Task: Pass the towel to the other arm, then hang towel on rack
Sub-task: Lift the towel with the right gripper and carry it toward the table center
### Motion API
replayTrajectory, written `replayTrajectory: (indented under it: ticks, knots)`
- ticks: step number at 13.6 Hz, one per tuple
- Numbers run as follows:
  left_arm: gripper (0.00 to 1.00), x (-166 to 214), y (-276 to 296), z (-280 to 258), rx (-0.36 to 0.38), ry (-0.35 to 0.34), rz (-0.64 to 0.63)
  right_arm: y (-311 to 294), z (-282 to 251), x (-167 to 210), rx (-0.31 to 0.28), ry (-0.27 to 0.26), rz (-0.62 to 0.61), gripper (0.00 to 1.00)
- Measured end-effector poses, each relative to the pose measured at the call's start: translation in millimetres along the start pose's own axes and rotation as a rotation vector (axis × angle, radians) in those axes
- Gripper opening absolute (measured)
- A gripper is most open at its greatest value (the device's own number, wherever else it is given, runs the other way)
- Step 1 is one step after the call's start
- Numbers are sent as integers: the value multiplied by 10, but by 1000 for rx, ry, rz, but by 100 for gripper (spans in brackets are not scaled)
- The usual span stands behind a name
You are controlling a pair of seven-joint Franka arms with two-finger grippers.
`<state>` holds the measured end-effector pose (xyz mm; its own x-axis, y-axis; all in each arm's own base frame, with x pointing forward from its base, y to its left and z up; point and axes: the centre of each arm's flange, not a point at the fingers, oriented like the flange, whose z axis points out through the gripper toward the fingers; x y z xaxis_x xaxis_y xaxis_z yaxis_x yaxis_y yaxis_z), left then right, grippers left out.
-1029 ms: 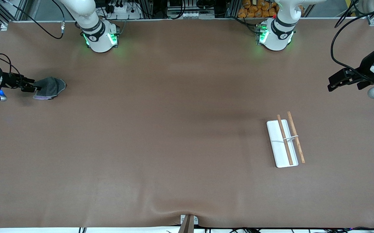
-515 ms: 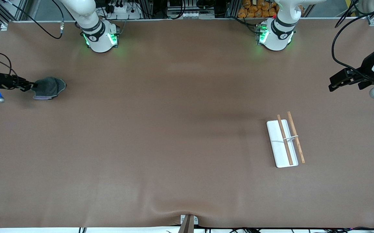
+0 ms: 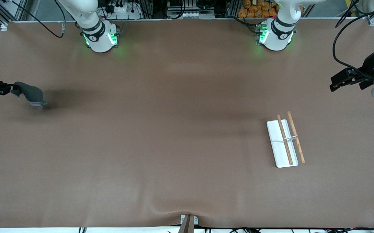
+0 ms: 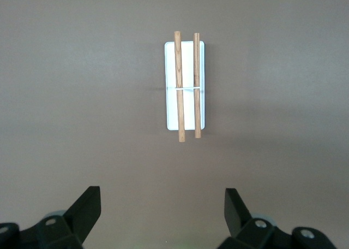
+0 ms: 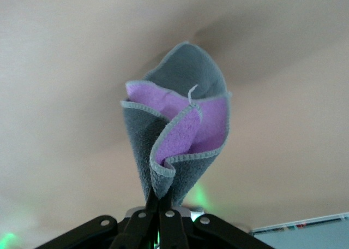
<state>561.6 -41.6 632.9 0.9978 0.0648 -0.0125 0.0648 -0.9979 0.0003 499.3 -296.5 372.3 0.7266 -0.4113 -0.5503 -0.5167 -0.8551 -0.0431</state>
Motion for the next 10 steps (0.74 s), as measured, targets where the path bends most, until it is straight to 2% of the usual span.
replayTrajectory:
  ticks: [2,3,6,10]
  knots:
    - [100,1,-5,-1,0,0,-1,-522,-114,-110,-31,-33,50,2]
    - [100,2,-14,-2,0,0,-3,-806,-123,-166,-24,-49,73,2]
    - [100,7,-52,-1,0,0,-9,-1503,-92,-333,35,-105,176,2]
    - [100,10,-46,6,0,-1,-8,-2645,-27,-683,96,-152,280,2]
